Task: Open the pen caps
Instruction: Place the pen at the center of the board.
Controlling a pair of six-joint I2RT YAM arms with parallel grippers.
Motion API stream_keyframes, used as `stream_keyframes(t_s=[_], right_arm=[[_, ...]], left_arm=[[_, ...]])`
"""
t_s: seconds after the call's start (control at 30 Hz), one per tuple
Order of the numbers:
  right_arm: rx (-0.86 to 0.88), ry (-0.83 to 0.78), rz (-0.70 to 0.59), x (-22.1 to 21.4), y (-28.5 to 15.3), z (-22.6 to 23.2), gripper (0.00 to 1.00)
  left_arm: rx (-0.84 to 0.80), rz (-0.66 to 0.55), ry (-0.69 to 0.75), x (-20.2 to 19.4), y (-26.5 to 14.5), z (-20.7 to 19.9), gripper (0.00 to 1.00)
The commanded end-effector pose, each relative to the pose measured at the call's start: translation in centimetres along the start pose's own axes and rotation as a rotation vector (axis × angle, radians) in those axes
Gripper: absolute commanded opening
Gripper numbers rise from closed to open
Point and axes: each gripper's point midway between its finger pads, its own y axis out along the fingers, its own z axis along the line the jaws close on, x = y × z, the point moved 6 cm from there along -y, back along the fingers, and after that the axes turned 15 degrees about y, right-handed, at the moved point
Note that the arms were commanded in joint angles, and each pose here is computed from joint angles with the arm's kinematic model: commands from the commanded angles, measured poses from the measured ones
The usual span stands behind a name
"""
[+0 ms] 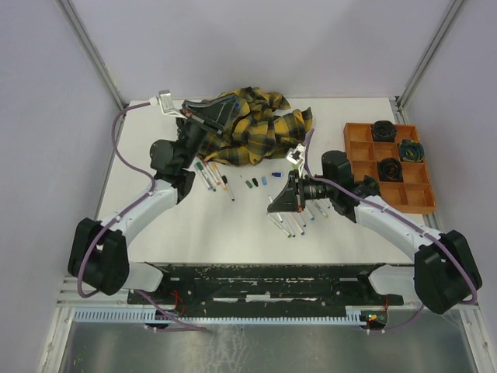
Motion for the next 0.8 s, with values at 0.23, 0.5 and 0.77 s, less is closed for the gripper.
stream_keyframes(t_s=[0.23, 0.5, 0.77], right_arm=[[-0.135, -0.069, 0.062, -0.2, -0.2, -0.9, 0.0], [-0.385, -0.155, 0.19, -2.8, 2.7, -4.2, 0.0], [-0.615, -0.115, 0.258, -5.0, 5.6, -6.3, 0.0]], left_arm=[[0.145, 0.096, -0.107, -3.7, -7.1, 1.2, 0.03], [0.434, 0.383, -0.145, -9.8, -15.5, 4.4, 0.03], [0.719, 0.596, -0.153, -13.4, -23.2, 6.4, 0.03]])
